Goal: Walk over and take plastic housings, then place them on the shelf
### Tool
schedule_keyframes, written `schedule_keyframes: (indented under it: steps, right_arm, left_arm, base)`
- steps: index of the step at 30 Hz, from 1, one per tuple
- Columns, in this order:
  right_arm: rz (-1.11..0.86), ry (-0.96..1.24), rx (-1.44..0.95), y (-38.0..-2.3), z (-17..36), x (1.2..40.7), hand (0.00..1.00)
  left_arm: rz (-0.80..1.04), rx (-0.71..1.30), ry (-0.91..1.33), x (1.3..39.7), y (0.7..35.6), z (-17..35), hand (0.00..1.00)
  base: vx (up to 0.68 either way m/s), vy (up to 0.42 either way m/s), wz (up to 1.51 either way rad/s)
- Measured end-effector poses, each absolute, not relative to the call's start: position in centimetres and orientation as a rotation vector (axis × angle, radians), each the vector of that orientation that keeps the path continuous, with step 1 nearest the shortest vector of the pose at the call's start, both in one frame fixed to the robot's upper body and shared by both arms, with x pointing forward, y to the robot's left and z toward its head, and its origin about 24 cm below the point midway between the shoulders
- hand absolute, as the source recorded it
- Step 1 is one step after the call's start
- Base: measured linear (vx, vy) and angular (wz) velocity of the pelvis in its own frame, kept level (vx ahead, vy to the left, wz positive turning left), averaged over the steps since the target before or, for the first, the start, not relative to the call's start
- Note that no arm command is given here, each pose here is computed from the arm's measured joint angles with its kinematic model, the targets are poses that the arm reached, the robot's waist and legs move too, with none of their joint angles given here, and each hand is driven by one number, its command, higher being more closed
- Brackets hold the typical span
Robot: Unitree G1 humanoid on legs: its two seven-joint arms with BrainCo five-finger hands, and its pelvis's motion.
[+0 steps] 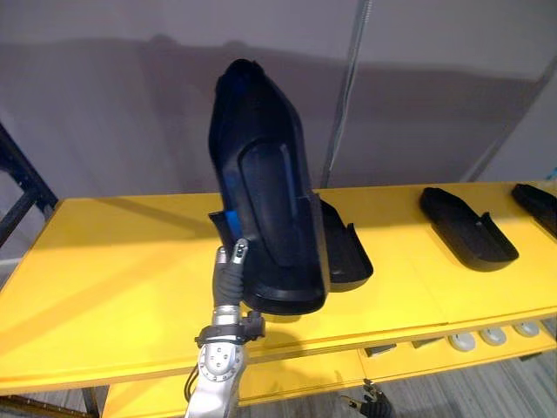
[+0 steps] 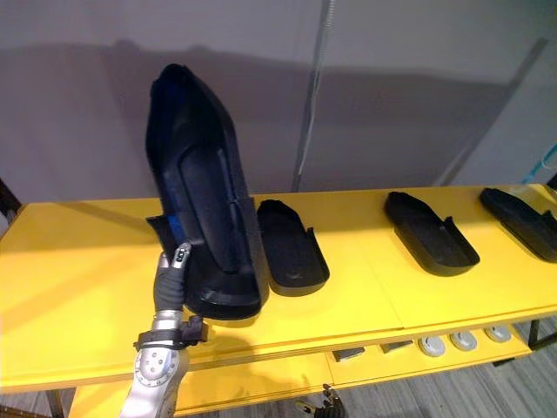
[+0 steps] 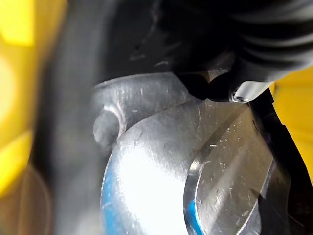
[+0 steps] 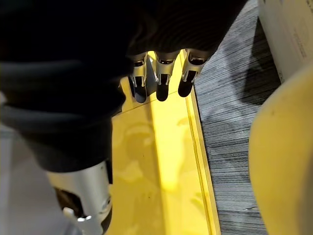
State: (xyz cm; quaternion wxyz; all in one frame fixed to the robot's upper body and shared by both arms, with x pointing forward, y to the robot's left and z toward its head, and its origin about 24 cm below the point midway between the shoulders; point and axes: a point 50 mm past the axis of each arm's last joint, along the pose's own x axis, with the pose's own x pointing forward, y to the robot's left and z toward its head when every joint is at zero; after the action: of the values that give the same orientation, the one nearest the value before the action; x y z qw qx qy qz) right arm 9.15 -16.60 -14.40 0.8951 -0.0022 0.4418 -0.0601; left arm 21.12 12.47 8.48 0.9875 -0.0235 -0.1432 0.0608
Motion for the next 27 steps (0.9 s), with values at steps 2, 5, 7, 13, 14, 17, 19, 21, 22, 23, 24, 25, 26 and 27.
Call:
schedule_keyframes:
  steps: [2, 5, 7, 13, 14, 17, 19, 21, 22, 23, 24, 25, 26, 27]
  right_arm:
    - [-0.125, 0.905, -0.009, -16.7, -14.3, 9.7, 0.00]
    - [-0.120, 0.925, -0.042, -17.4, -14.6, 10.1, 0.00]
    - [-0.127, 0.949, -0.082, -18.6, -14.8, 9.9, 0.00]
    - [-0.152, 0.990, -0.067, -18.6, -15.4, 9.8, 0.00]
    - [-0.151, 0.988, -0.064, -18.5, -15.4, 9.9, 0.00]
    - [-0.129, 0.971, -0.051, -17.6, -15.3, 10.8, 0.00]
    - [-0.119, 0.963, -0.051, -17.6, -15.2, 11.0, 0.00]
    - [-0.116, 0.941, -0.049, -17.6, -14.9, 11.4, 0.00]
    - [-0.115, 0.940, -0.050, -17.7, -14.9, 11.4, 0.00]
    - [-0.116, 0.941, -0.054, -17.8, -14.9, 11.4, 0.00]
    - [-0.125, 0.941, -0.040, -17.8, -14.9, 11.4, 0.00]
    - [-0.129, 0.936, -0.033, -17.8, -14.9, 11.6, 0.00]
    - [-0.135, 0.927, -0.036, -18.1, -14.7, 11.7, 0.00]
    - [-0.145, 0.928, -0.032, -18.2, -14.7, 11.5, 0.00]
  left_arm:
    - [0.166, -0.038, -0.294, 21.1, 13.5, 8.6, 1.00]
    - [0.216, -0.022, -0.280, 21.1, 14.5, 8.3, 1.00]
    - [0.222, -0.024, -0.252, 21.1, 14.5, 7.6, 1.00]
    - [0.185, -0.003, -0.148, 21.7, 14.3, 5.3, 1.00]
    - [0.179, 0.002, -0.150, 21.8, 14.3, 5.3, 1.00]
    - [0.159, 0.018, -0.186, 22.6, 14.2, 6.0, 1.00]
    - [0.145, 0.009, -0.176, 22.6, 13.6, 5.8, 1.00]
    - [0.131, 0.013, -0.161, 22.7, 13.1, 5.5, 1.00]
    - [0.129, 0.009, -0.153, 22.7, 12.9, 5.3, 1.00]
    - [0.129, 0.002, -0.148, 22.6, 12.6, 5.3, 1.00]
    - [0.124, -0.006, -0.150, 22.6, 12.4, 5.3, 1.00]
    - [0.122, -0.011, -0.145, 22.7, 12.2, 5.2, 1.00]
    - [0.114, -0.015, -0.131, 22.6, 11.9, 5.0, 1.00]
    - [0.099, -0.014, -0.120, 22.5, 11.7, 4.9, 1.00]
  base:
    - [-0.09, 0.073, 0.55]
    - [-0.10, 0.184, 0.30]
    - [-0.03, 0.356, 0.30]
    - [0.07, 0.507, 0.22]
    - [0.00, 0.365, 0.08]
    - [-0.04, 0.274, -0.31]
    - [-0.06, 0.188, -0.64]
    - [-0.06, 0.068, -0.25]
    - [-0.07, -0.056, -0.01]
    - [-0.06, -0.094, -0.02]
    - [-0.06, -0.083, 0.02]
    - [-0.04, -0.084, 0.17]
    - [-0.01, -0.087, 0.26]
    - [0.01, -0.092, 0.26]
